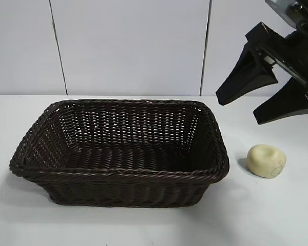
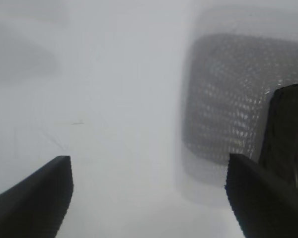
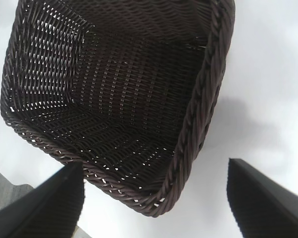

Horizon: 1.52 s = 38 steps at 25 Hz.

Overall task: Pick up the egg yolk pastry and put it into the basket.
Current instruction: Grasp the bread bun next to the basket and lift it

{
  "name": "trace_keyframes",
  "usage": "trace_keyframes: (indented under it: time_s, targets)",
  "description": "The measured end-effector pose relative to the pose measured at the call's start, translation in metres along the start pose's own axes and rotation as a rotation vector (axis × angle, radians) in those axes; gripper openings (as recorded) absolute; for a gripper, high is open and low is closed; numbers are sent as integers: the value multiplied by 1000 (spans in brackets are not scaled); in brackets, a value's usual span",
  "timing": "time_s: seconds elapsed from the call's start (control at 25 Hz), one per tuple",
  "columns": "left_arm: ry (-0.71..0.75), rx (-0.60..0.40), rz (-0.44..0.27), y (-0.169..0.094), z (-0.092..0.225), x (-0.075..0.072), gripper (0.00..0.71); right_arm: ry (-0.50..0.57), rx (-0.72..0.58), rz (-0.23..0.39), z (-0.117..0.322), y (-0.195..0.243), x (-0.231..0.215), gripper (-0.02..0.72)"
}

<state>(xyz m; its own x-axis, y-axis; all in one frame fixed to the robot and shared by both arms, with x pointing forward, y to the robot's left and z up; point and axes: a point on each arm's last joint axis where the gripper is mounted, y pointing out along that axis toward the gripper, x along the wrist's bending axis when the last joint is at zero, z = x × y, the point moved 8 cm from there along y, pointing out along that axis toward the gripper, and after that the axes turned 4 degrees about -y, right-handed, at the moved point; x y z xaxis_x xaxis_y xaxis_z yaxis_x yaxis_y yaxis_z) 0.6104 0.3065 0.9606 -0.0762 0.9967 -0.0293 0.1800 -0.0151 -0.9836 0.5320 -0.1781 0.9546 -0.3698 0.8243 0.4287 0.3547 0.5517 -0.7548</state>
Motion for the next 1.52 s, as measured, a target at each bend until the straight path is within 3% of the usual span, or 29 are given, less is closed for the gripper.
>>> trace_keyframes:
  time_s: [0.16, 0.48, 1.0, 1.28, 1.52]
  targets:
    - [18, 25, -40, -4, 6, 7, 606, 0, 1, -1, 0, 0, 0, 570]
    - [50, -10, -47, -31, 24, 9, 606, -1, 1, 0, 0, 0, 0, 570]
    - [46, -129, -23, -80, 132, 11, 606, -1, 1, 0, 0, 0, 0, 570]
    - [39, -198, 4, -74, 198, 11, 606, 3, 1, 0, 0, 0, 0, 570]
    - [29, -280, 35, -51, 240, 9, 606, 6, 1, 0, 0, 0, 0, 570]
